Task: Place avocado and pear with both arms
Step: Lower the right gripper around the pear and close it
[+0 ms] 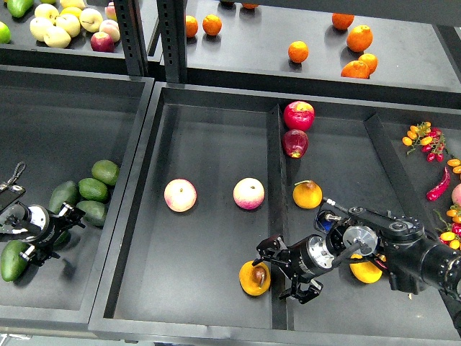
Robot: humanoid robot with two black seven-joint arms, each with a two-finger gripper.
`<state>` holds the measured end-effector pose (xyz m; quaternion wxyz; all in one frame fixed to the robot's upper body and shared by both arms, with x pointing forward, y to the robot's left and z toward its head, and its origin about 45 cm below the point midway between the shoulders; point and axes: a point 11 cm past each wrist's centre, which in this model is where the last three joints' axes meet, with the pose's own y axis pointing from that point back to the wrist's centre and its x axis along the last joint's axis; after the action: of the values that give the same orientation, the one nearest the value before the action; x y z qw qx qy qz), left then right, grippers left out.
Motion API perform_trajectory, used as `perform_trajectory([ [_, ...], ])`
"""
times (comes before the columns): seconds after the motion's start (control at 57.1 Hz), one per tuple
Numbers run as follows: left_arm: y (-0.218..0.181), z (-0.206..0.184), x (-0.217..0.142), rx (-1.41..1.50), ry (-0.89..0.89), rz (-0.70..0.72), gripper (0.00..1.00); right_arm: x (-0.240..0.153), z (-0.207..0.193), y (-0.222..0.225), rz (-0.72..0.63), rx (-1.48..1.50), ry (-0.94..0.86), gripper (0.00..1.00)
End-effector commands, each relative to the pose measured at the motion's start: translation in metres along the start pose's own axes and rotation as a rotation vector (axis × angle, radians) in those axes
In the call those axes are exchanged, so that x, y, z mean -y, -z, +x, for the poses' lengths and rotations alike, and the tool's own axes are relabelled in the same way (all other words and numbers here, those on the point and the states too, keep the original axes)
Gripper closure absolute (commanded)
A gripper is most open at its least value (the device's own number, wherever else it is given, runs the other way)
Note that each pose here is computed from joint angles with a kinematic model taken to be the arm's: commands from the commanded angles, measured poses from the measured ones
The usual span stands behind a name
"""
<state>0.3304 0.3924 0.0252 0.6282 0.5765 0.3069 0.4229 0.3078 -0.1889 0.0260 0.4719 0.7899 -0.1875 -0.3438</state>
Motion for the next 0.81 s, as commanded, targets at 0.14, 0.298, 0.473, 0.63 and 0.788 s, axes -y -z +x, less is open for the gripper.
perform_trajectory([
  [0.14, 0.004, -0.002, 0.002, -0.001, 0.004, 0.007, 0.08, 0.002, 0.002, -0.002, 0.012, 0.026, -0.003, 0.13],
  [0.298, 0.005, -0.002, 0.003, -0.002, 0.006, 0.010, 0.09, 0.006, 0.000, 0.002, 0.030, 0.043, 0.002, 0.18],
  [0.473, 0.007, -0.003, 0.004, -0.003, 0.007, 0.014, 0.08, 0.009, 0.000, 0.003, 0.028, 0.050, -0.006, 0.23],
  [0.63, 0.009, -0.004, 0.005, -0.004, 0.009, 0.016, 0.08, 0.008, 0.003, 0.003, 0.036, 0.063, -0.011, 0.28],
  [0.788, 0.009, -0.004, 0.005, -0.004, 0.009, 0.016, 0.08, 0.006, 0.009, 0.001, 0.054, 0.096, -0.022, 0.35],
])
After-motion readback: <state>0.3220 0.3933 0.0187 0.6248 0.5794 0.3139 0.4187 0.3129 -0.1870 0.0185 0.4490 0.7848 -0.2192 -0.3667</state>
